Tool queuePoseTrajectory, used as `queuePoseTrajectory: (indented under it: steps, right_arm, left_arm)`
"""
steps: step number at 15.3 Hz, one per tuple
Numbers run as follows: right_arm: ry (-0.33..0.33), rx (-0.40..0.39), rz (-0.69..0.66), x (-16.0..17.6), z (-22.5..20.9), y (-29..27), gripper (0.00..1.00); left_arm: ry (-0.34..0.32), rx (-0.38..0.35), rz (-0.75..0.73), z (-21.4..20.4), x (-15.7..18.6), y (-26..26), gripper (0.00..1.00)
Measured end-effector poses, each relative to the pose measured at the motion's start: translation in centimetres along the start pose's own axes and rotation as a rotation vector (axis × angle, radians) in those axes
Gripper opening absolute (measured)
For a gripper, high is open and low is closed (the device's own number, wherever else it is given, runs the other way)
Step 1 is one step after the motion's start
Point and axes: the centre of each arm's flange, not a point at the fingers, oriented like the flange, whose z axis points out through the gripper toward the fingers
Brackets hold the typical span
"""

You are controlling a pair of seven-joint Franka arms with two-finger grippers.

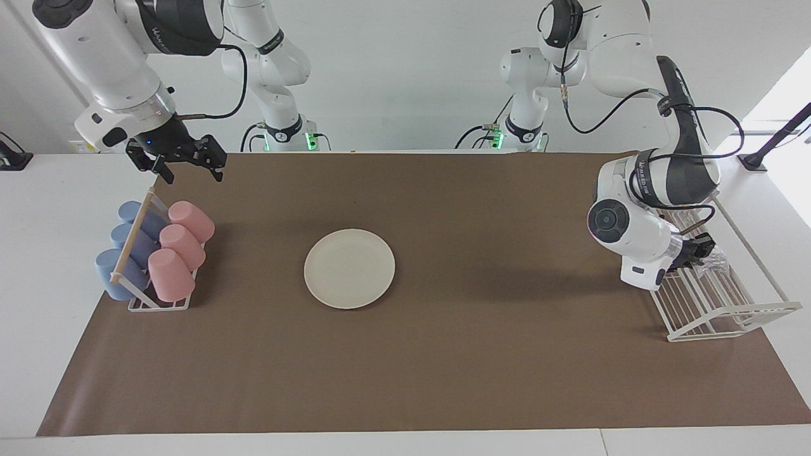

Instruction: Wipe plate with sponge

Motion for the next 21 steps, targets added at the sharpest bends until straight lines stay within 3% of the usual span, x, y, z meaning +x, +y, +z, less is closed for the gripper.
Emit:
queuePoseTrajectory:
  steps: [5,7,11,15,19,21]
  right_arm:
    - [0.000,0.000,0.048,0.0,0.0,-0.1,1.00]
    - [0.001,-0.001,0.087,0.0,0.0,-0.4,1.00]
    - [0.001,0.000,0.209,0.0,-0.1,-0.8,1.00]
    - [0.009,-0.001,0.378,-0.1,-0.4,-2.5,1.00]
    - [0.016,-0.001,0.571,-0.4,-0.8,-4.2,1.00]
    - [0.010,0.018,0.672,-0.4,-0.8,-4.8,1.00]
  left_arm:
    - [-0.006,-0.019,-0.022,-0.4,0.0,-0.1,0.05]
    - [-0.055,-0.108,-0.080,-1.8,0.0,-1.3,0.05]
    - [-0.218,-0.412,-0.193,-7.5,-1.9,-5.8,0.05]
    - [-0.345,-0.802,-0.227,-13.0,-3.6,-9.0,0.05]
    - [-0.474,-1.183,-0.264,-13.6,-5.9,-14.3,0.05]
    - [-0.548,-1.347,-0.236,-12.7,-7.0,-14.4,0.05]
